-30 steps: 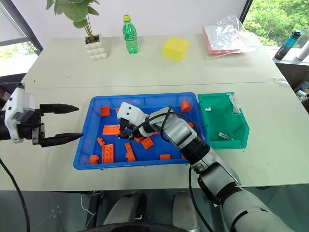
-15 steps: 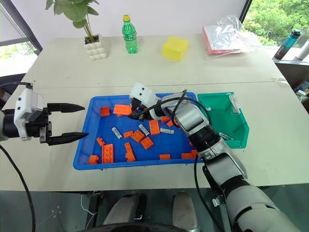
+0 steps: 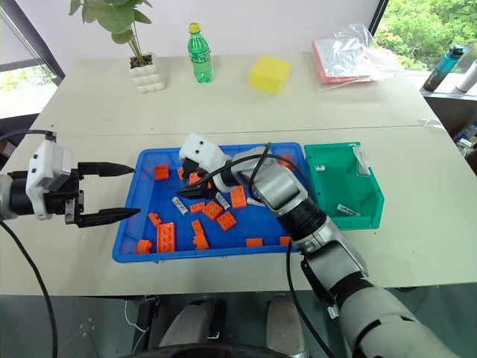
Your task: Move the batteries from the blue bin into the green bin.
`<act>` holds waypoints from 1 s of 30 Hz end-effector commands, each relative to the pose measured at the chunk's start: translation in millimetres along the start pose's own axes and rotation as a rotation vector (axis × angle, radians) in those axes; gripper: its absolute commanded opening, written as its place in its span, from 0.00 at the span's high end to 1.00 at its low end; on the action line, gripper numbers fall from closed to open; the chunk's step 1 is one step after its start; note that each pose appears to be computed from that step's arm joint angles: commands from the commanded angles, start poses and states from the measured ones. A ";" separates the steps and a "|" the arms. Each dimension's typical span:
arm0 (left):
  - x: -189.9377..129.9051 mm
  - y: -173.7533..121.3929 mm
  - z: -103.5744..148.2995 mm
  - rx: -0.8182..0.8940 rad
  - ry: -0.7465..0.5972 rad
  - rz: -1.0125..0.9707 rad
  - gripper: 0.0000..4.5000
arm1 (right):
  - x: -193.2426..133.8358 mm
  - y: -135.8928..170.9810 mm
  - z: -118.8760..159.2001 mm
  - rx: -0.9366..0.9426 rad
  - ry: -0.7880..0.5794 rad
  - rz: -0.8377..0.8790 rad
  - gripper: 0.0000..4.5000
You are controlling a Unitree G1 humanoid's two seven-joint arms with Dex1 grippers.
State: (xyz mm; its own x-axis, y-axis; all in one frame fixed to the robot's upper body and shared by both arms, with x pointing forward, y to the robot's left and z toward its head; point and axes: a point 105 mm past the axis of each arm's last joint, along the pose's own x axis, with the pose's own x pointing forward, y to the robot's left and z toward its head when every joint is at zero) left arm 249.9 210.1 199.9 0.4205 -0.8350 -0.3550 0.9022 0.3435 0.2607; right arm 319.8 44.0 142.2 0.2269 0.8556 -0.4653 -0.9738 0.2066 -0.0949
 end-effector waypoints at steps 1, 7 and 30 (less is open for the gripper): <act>-4.6 -1.3 10.3 0.044 -0.012 0.005 0.00 | 7.0 23.2 4.1 -0.001 -0.004 0.067 0.20; -5.8 2.2 15.0 0.050 -0.014 0.011 0.00 | 16.3 22.3 -6.3 0.025 0.018 0.051 0.20; -0.6 4.6 19.8 0.044 -0.036 0.009 0.00 | 5.9 -0.5 -6.2 0.044 -0.018 -0.018 0.98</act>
State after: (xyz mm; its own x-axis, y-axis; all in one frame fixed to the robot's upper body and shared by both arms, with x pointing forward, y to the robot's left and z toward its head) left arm 252.9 206.6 213.0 0.4315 -0.8362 -0.3386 0.8931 0.3429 0.2912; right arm 320.6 46.1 107.1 0.2298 0.8245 -0.5172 -0.9690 0.2433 -0.0425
